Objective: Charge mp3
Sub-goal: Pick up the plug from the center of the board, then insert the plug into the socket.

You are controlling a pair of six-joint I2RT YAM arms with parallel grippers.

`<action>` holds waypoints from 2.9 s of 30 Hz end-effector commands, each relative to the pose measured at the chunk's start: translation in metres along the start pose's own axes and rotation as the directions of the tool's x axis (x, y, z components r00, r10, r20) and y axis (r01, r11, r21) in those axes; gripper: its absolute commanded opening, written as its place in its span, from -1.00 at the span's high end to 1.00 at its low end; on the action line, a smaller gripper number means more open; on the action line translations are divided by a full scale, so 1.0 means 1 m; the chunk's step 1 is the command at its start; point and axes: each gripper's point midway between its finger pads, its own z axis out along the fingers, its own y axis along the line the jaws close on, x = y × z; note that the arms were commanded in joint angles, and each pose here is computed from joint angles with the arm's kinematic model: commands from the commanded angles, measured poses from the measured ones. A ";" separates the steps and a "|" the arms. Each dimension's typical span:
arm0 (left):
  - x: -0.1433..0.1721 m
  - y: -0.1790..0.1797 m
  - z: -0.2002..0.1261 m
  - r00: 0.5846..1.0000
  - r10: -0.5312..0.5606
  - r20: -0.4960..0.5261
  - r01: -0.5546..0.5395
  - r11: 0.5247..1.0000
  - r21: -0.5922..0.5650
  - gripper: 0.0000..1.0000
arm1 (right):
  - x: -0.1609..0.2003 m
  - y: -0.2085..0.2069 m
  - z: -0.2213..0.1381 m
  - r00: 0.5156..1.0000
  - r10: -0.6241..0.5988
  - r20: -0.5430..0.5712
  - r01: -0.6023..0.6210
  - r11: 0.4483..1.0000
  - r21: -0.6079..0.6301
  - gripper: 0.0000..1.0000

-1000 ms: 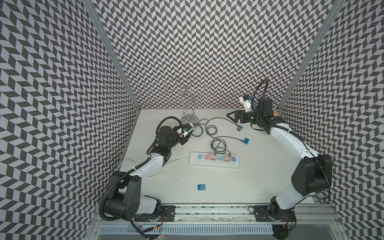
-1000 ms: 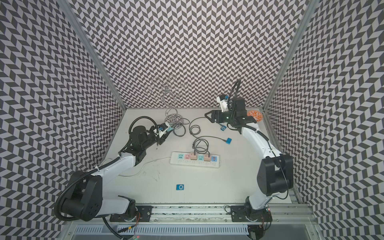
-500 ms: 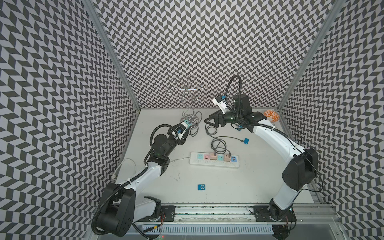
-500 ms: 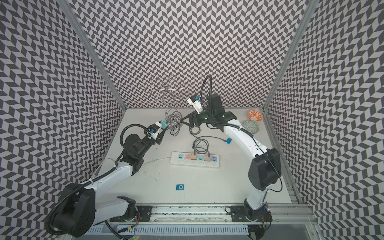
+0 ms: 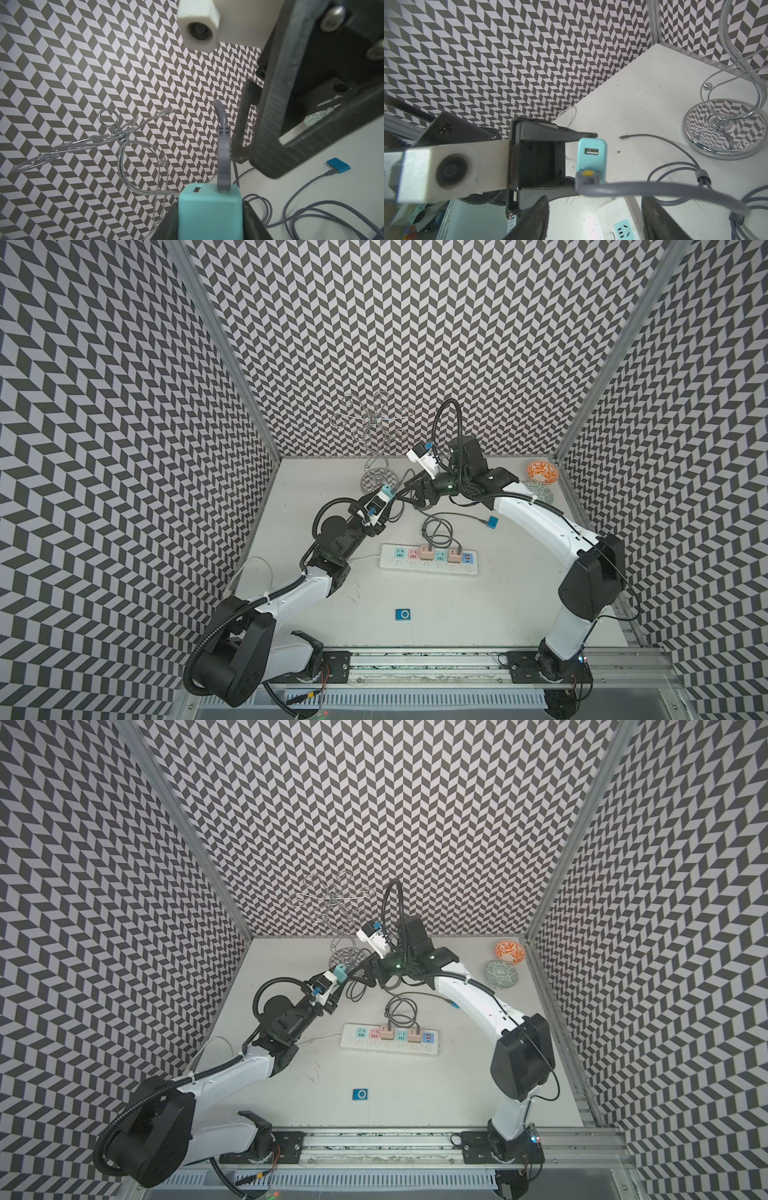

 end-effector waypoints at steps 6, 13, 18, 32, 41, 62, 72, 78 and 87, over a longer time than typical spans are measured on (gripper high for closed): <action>-0.024 0.006 0.006 0.998 0.035 0.059 -0.031 0.998 -0.060 0.54 | -0.009 0.002 0.015 0.999 -0.042 0.008 0.043 0.999 -0.016 -0.27; -0.026 0.001 0.007 0.996 0.057 0.062 -0.053 0.996 -0.066 0.54 | -0.001 -0.005 0.025 0.999 -0.019 -0.032 0.019 1.000 -0.008 -0.19; -0.025 -0.005 0.008 0.995 0.080 0.063 -0.076 0.995 -0.062 0.54 | 0.000 -0.006 0.027 0.999 -0.015 -0.037 0.014 1.000 -0.012 0.04; -0.019 0.000 0.001 0.997 0.078 0.019 -0.077 0.994 -0.078 -0.14 | 0.001 -0.029 0.024 0.996 -0.062 -0.061 0.066 0.996 0.063 0.59; 0.000 0.041 -0.032 0.996 -0.046 -0.072 0.040 0.996 -0.081 -0.62 | 0.007 -0.076 0.007 0.988 -0.123 -0.092 0.138 0.974 0.182 0.61; 0.073 0.136 -0.063 0.907 -0.362 -0.216 0.281 0.901 -0.331 -0.65 | 0.182 -0.049 0.084 0.742 -0.434 -0.512 0.500 0.866 -0.009 0.77; 0.077 0.133 -0.065 0.907 -0.358 -0.223 0.276 0.903 -0.329 -0.65 | 0.206 -0.053 0.086 0.706 -0.418 -0.572 0.501 0.865 -0.014 0.85; 0.080 0.133 -0.064 0.904 -0.361 -0.230 0.277 0.903 -0.329 -0.64 | 0.189 -0.046 0.079 0.721 -0.436 -0.538 0.522 0.853 0.008 0.87; 0.085 0.131 -0.063 0.899 -0.368 -0.239 0.282 0.902 -0.328 -0.64 | 0.178 -0.028 0.067 0.715 -0.478 -0.511 0.552 0.834 -0.008 0.88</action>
